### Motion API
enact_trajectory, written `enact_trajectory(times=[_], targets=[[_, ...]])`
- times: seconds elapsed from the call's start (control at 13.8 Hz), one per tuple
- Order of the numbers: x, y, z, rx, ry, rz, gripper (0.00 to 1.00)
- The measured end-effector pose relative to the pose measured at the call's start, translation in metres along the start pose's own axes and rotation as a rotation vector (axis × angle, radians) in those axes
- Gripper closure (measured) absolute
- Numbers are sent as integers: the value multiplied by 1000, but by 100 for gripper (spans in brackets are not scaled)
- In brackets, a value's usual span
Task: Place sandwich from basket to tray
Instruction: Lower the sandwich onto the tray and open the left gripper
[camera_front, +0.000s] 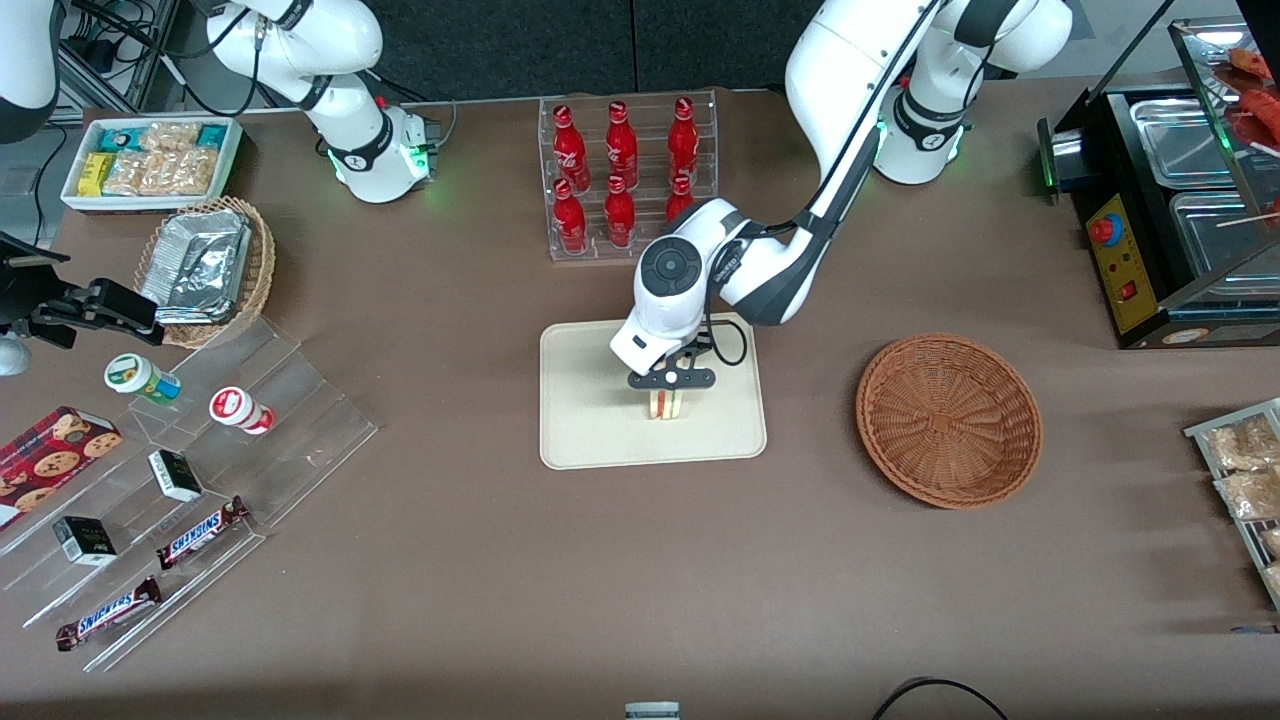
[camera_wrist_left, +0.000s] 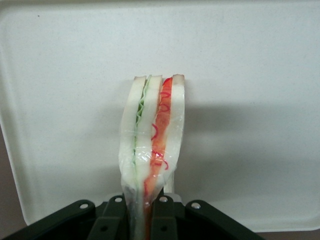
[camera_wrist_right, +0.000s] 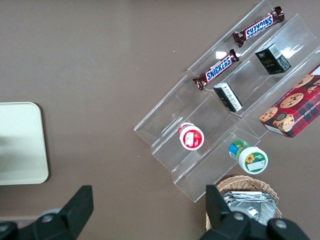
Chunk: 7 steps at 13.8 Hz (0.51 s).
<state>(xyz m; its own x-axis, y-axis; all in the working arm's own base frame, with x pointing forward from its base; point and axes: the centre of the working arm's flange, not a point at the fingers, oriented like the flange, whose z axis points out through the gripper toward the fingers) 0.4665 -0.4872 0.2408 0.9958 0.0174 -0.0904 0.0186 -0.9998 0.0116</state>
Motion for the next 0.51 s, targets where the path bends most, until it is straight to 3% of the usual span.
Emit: enact_trajectory(times=[0.29,0.51], targets=[[1,1,9,1,-1,0,85],[1,3,11,0,-1,2,74]])
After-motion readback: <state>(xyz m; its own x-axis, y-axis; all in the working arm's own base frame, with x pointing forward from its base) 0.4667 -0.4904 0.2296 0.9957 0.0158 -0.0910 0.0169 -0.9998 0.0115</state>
